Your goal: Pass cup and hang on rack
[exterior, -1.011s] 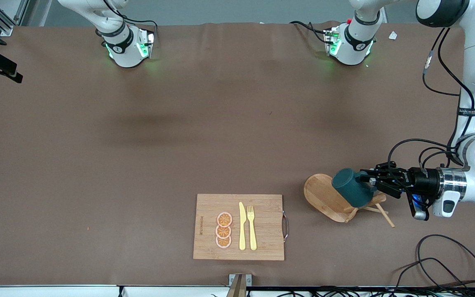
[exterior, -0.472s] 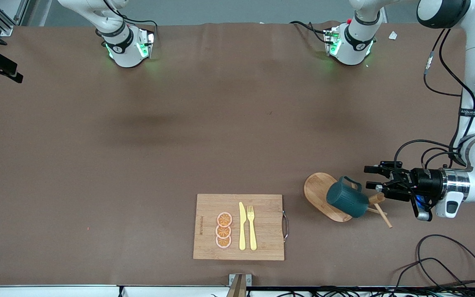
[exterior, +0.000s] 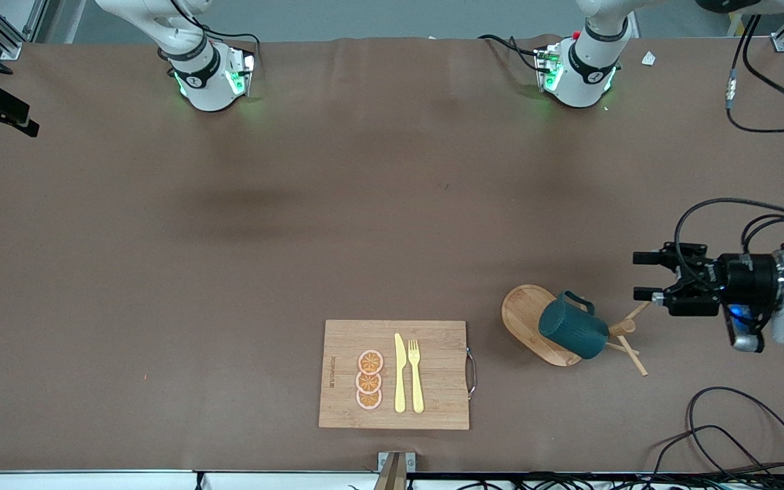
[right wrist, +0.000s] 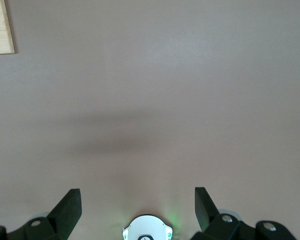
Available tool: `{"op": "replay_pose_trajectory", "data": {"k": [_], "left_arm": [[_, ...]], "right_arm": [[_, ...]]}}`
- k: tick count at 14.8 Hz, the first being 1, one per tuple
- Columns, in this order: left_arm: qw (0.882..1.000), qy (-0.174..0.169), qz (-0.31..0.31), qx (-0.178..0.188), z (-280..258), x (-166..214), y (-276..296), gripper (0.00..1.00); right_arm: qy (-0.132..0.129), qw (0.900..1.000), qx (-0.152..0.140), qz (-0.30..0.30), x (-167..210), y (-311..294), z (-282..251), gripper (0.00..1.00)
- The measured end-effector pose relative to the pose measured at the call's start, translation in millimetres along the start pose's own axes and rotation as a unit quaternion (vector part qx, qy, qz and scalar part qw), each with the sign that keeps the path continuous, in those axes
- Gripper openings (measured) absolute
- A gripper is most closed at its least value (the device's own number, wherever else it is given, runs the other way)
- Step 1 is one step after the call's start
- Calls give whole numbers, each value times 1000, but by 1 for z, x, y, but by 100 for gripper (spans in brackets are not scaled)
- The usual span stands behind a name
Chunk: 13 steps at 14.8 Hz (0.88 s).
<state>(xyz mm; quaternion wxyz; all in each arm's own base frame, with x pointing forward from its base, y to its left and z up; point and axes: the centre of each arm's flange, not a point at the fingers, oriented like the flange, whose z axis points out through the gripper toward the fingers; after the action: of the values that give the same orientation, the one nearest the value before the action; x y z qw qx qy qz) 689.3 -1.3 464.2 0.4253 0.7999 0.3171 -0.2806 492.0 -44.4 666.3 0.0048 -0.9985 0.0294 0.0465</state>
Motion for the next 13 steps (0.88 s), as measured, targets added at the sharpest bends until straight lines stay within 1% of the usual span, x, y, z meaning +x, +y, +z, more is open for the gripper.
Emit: {"op": "replay_pose_trajectory", "data": {"k": [2, 4, 5, 6, 8, 10, 13], "left_arm": [[998, 42, 15, 51, -14, -29, 2, 100], [991, 80, 34, 98, -26, -59, 5, 100], [985, 100, 54, 127, -30, -73, 5, 100], [977, 120, 80, 159, -31, -89, 8, 100], [952, 159, 131, 226, -26, -122, 18, 100], [923, 187, 181, 284, -17, -153, 27, 100], [877, 215, 247, 351, -21, -183, 31, 100]], "right_arm": [[0, 1000, 0, -1, 0, -1, 0, 100], [0, 1000, 0, -1, 0, -1, 0, 100], [0, 1000, 0, -1, 0, -1, 0, 100], [0, 1000, 0, -2, 0, -2, 0, 100], [0, 1000, 0, -2, 0, -2, 0, 100], [0, 1000, 0, -1, 0, -2, 0, 100], [-4, 1000, 0, -2, -1, -2, 0, 100]]}}
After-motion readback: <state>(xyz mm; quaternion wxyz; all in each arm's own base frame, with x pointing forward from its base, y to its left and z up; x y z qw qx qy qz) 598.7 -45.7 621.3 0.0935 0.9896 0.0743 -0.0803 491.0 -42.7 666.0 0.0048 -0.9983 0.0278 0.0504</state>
